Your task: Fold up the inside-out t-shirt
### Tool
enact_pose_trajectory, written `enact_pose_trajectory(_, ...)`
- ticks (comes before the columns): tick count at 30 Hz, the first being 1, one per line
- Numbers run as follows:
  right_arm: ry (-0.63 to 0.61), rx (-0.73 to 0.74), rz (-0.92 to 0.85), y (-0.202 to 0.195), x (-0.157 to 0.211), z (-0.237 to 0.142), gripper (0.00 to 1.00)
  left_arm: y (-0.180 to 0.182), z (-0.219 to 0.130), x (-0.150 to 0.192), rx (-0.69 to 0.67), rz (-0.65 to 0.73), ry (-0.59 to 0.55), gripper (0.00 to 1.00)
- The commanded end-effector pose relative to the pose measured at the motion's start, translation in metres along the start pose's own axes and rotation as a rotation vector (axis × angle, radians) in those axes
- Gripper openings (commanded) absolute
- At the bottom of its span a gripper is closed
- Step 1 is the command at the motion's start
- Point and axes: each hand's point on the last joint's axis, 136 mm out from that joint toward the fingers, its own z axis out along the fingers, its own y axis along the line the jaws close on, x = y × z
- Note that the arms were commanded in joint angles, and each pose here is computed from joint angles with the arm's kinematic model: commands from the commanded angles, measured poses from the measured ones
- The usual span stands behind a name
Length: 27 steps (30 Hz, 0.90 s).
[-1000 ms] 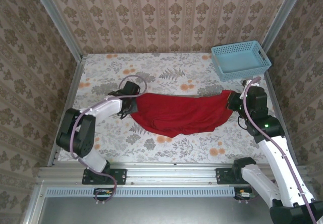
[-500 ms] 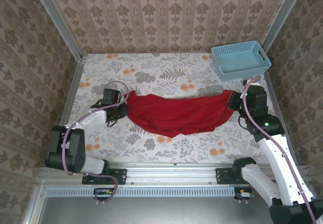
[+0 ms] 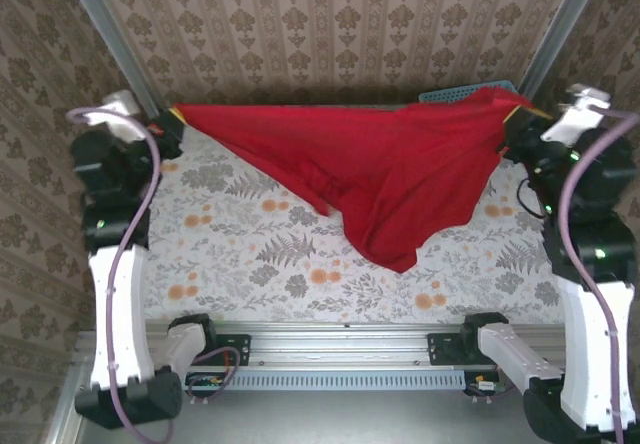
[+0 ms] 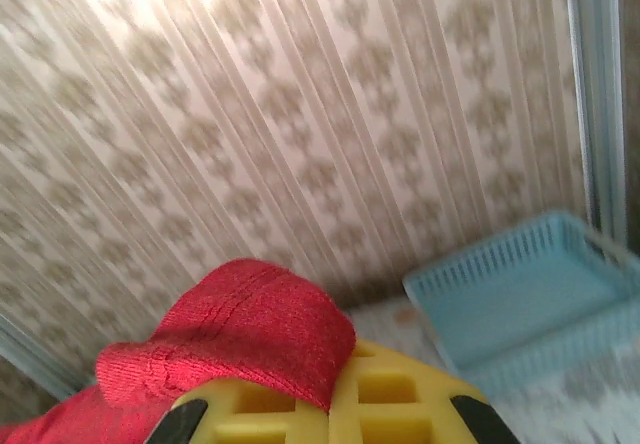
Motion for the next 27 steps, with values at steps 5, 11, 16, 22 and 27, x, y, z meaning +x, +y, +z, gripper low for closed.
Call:
enact_pose_trajectory(5,-0.253,-0.093,-0.042,0.024,-0.07,-0.067,0.0,-0.015,-0.029,0.0,0.018,0.044,-0.017,0.0)
enact_pose_trajectory(11,-0.301,-0.168,-0.076,0.039,-0.084,-0.095,0.0,-0.033,-0.058,-0.011,0.036,0.094,-0.084,0.0)
enact_pose_trajectory(16,-0.419,-0.313,-0.098,0.063,-0.106,-0.147,0.0,-0.063,-0.102,-0.036,0.028,0.195,-0.225,0.0)
enact_pose_trajectory(22,-0.439,-0.315,-0.1,0.068,-0.118,-0.145,0.0,-0.063,-0.112,-0.049,-0.01,0.195,-0.302,0.0)
enact_pose_trajectory(27,-0.291,-0.249,-0.1,0.059,-0.093,-0.059,0.0,-0.007,-0.046,-0.029,-0.089,0.1,-0.14,0.0)
